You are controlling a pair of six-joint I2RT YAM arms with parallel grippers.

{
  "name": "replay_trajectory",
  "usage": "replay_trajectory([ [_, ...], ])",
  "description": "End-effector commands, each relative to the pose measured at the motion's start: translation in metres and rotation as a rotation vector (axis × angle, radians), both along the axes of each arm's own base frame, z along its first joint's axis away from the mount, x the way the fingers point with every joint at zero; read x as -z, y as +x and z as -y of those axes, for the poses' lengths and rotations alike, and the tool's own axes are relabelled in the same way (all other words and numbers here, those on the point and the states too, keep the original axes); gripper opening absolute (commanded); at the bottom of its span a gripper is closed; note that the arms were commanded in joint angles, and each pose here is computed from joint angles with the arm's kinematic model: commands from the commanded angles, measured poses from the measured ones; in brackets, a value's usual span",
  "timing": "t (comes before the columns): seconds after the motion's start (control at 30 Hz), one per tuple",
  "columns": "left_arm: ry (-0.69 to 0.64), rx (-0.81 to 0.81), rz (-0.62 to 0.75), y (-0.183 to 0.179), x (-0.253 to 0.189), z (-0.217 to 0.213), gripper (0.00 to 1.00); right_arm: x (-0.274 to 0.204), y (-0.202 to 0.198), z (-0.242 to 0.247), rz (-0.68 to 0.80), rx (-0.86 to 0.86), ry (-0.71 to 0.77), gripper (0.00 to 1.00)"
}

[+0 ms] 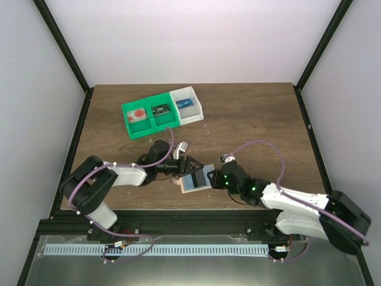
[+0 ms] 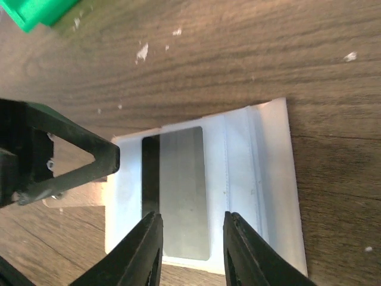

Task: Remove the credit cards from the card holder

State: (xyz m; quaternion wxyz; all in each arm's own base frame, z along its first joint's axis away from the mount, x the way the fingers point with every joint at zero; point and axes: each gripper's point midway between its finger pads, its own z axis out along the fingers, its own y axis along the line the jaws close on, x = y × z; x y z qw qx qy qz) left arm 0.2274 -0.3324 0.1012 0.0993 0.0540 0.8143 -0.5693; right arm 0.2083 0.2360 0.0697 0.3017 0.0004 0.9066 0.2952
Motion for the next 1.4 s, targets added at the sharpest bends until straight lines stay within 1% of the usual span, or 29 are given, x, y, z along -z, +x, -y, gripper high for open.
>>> replay_trajectory([
  [0.0,0.074,-0.018,0.048,0.003,-0.001,-0.010,0.70,-0.022,0.002,0.014,0.046,0.040,-0.019,0.32],
  [0.1,0.079,-0.044,0.031,0.000,0.003,-0.018,0.70,-0.030,0.003,0.008,0.072,0.008,-0.004,0.34],
  [0.23,0.105,-0.086,0.015,-0.003,0.012,-0.029,0.70,-0.021,0.010,0.004,0.052,-0.014,-0.055,0.35],
  [0.43,0.141,-0.107,0.007,-0.005,0.024,-0.036,0.55,-0.009,0.020,-0.003,0.021,-0.072,-0.045,0.29],
  [0.5,0.145,-0.113,0.000,-0.005,0.027,-0.037,0.48,0.000,0.023,-0.002,-0.005,-0.079,-0.059,0.29],
  [0.57,0.143,-0.114,-0.007,-0.006,0.030,-0.038,0.46,0.008,0.025,-0.001,-0.021,-0.080,-0.089,0.29],
  [0.67,0.154,-0.116,-0.013,-0.007,0.035,-0.038,0.46,0.021,0.023,-0.002,-0.050,-0.092,-0.101,0.28],
  [0.77,0.171,-0.122,-0.020,-0.006,0.042,-0.040,0.48,0.038,0.017,-0.003,-0.102,-0.100,-0.103,0.24],
  [0.9,0.191,-0.134,-0.022,-0.006,0.047,-0.042,0.48,0.054,0.005,-0.003,-0.160,-0.112,-0.088,0.19],
  [1.0,0.205,-0.146,-0.032,-0.006,0.052,-0.045,0.47,0.060,0.000,0.000,-0.180,-0.112,-0.087,0.17],
  [1.13,0.193,-0.141,-0.029,-0.007,0.051,-0.042,0.46,0.058,-0.003,-0.001,-0.188,-0.118,-0.077,0.16],
  [1.23,0.204,-0.142,-0.032,-0.007,0.053,-0.041,0.45,0.045,-0.003,-0.004,-0.179,-0.124,-0.061,0.15],
  [1.37,0.223,-0.158,-0.042,-0.007,0.058,-0.044,0.44,0.020,0.004,-0.005,-0.126,-0.113,-0.051,0.20],
])
